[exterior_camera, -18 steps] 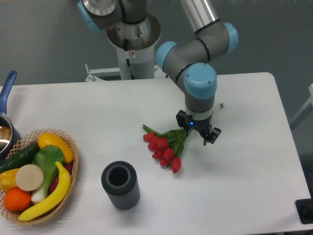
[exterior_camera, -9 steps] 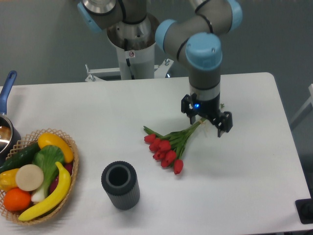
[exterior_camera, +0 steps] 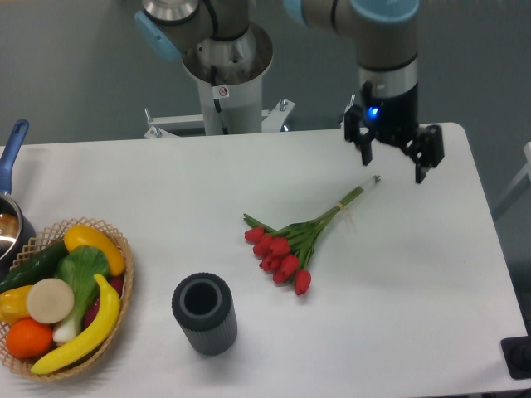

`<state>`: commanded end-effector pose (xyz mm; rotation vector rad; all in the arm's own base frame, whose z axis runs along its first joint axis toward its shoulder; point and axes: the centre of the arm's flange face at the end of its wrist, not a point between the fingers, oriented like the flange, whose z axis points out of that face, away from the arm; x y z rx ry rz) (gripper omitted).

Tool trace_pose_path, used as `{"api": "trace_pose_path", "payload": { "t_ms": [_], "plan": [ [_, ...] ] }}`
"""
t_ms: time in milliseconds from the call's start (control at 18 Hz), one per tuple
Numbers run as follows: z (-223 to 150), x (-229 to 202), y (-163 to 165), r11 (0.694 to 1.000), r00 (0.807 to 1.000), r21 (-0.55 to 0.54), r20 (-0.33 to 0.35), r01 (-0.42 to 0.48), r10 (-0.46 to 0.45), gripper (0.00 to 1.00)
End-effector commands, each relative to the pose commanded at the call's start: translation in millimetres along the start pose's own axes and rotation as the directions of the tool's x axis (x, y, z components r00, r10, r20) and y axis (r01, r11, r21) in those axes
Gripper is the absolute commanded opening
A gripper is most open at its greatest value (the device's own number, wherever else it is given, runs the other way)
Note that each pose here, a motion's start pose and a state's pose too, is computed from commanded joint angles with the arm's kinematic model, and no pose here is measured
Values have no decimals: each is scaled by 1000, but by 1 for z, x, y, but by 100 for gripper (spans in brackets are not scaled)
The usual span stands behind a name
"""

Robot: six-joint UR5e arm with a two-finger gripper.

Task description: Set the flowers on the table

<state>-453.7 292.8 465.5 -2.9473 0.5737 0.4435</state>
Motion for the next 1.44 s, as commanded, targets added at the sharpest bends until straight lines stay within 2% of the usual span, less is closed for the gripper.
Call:
{"api": "trace_pose_path", "payload": {
  "t_ms": [167,333,444,667,1444],
  "plan": [
    [-5,8,22,993,993,-4,-35,-115,114,100],
    [-6,24,43,994,992,6,-52,-111,111,100],
    [-6,42,71,992,992,55,-39,-116,118,100],
    [-11,52,100,985,987,82,-27,-153,156,100],
    [-17,51,105,984,989,100,-23,-146,149,100]
  ]
}}
